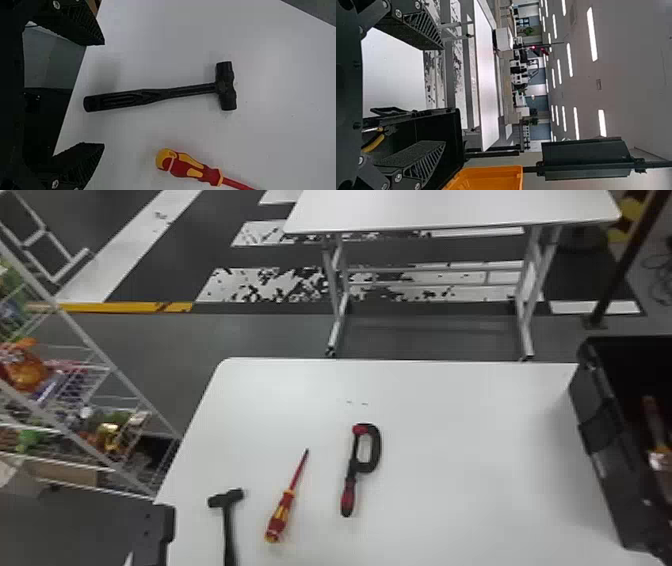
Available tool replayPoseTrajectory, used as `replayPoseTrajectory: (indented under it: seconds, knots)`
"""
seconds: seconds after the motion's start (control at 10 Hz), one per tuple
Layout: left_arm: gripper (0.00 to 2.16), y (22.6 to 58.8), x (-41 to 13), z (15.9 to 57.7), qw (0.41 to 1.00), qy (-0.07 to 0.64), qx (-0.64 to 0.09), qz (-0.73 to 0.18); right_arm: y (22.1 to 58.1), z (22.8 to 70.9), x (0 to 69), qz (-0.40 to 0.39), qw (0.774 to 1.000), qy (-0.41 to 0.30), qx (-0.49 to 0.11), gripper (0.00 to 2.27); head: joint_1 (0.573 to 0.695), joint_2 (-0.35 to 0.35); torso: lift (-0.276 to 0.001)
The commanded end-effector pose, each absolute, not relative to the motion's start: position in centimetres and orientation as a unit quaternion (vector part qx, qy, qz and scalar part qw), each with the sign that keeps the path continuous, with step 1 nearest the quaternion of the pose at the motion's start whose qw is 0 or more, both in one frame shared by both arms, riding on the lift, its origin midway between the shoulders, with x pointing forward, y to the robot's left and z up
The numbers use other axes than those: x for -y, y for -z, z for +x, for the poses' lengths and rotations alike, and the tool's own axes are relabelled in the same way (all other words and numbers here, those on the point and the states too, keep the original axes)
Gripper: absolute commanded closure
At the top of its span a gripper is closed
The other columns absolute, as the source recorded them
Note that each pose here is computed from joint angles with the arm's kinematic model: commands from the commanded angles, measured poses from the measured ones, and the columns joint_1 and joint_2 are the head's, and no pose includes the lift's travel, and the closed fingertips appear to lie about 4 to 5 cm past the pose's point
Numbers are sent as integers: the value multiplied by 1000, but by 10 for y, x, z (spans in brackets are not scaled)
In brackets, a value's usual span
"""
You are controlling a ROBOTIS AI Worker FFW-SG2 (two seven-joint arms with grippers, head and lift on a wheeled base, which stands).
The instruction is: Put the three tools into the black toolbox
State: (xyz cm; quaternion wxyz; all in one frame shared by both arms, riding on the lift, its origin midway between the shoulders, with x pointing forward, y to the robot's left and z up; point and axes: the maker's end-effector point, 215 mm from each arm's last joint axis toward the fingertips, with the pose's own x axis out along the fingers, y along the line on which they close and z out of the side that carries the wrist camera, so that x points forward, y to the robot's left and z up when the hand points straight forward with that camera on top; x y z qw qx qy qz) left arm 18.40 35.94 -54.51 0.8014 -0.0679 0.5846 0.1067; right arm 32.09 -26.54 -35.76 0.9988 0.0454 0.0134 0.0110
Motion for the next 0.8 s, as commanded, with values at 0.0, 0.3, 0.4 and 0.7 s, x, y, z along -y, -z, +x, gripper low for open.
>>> replayPoseTrajectory:
  seconds: [0.0,0.3,0.4,0.7]
  knots:
    - [90,548,-367,186,797,-117,-589,-63,359,322,265,46,999,-13,-14,164,695,226,-51]
    - [93,564,-369,195,789,-120,-598,-72,357,323,266,46,999,-14,-12,164,695,243,-51]
    - [93,569,-366,199,788,-117,-600,-74,357,323,266,46,999,-13,-12,164,695,242,-51]
    - [107,575,-359,210,782,-111,-609,-70,358,323,268,46,999,-14,-13,164,695,226,-51]
